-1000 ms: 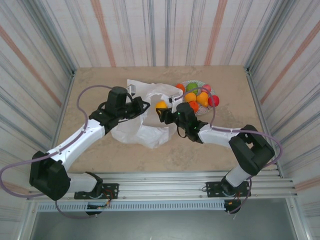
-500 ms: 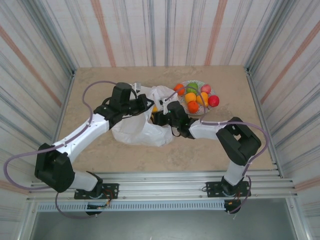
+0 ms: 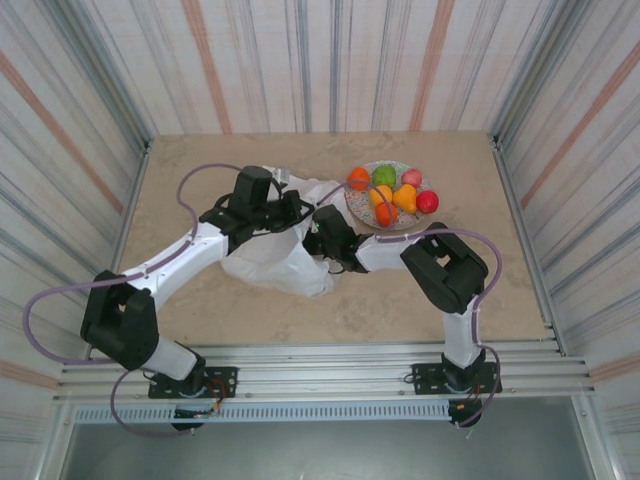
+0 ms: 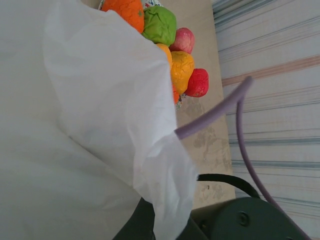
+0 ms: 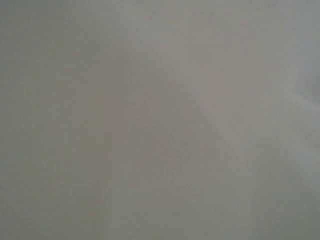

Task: Place the fruits into the plastic bag

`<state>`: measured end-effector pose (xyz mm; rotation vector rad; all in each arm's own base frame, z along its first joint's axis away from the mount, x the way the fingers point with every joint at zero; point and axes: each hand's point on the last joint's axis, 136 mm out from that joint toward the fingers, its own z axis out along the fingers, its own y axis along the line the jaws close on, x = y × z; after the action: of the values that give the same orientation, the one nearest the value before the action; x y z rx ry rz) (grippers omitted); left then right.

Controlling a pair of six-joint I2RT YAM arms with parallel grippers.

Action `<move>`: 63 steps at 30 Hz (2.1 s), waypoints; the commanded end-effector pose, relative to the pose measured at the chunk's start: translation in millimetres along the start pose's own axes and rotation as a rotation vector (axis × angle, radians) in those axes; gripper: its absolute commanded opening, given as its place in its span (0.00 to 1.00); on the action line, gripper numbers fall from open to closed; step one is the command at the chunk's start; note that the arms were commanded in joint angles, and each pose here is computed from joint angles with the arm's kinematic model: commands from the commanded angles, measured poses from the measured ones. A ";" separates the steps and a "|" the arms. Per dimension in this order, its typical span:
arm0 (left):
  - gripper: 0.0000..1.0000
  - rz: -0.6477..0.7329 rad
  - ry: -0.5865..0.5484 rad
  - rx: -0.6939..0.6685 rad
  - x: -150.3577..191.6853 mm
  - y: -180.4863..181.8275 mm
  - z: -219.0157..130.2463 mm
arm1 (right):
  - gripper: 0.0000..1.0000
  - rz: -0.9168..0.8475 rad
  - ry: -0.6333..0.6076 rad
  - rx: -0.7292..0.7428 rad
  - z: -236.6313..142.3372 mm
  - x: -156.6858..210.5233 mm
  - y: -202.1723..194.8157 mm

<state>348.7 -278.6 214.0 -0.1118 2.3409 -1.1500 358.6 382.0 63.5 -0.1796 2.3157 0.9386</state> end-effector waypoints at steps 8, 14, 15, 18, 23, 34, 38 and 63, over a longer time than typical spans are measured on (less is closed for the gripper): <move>0.04 0.022 -0.026 0.040 -10.9 -9.7 -6.6 | 0.94 0.087 0.021 -0.060 -8.9 -10.5 5.4; 0.04 -0.011 -0.054 0.019 -22.5 9.8 -15.4 | 0.99 0.044 0.019 -0.040 -36.6 -16.2 4.6; 0.04 -0.011 -0.060 0.017 -24.7 11.3 -17.5 | 0.99 0.040 0.018 -0.029 -40.5 -16.0 2.6; 0.03 -0.021 -0.079 -0.003 -30.1 22.2 -24.1 | 0.99 0.017 0.008 -0.008 -54.5 -18.0 0.7; 0.03 -0.046 -0.102 -0.027 -38.0 39.7 -33.9 | 0.99 -0.029 -0.001 0.018 -78.5 -22.0 -0.1; 0.02 -0.056 -0.122 -0.058 -43.8 58.6 -43.9 | 0.99 -0.072 -0.074 0.027 -151.1 -46.2 -2.6; 0.01 -0.042 -0.120 -0.061 -44.1 59.2 -44.0 | 0.99 -0.061 -0.129 0.042 -177.1 -59.8 -8.9; 0.01 -0.040 -0.112 -0.028 -44.0 50.0 -46.7 | 0.97 -0.010 0.088 0.707 -147.9 -82.5 -211.5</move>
<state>378.0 -202.1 206.6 -0.2591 2.2860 -1.0818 417.0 124.1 80.4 0.1024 2.5221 0.1478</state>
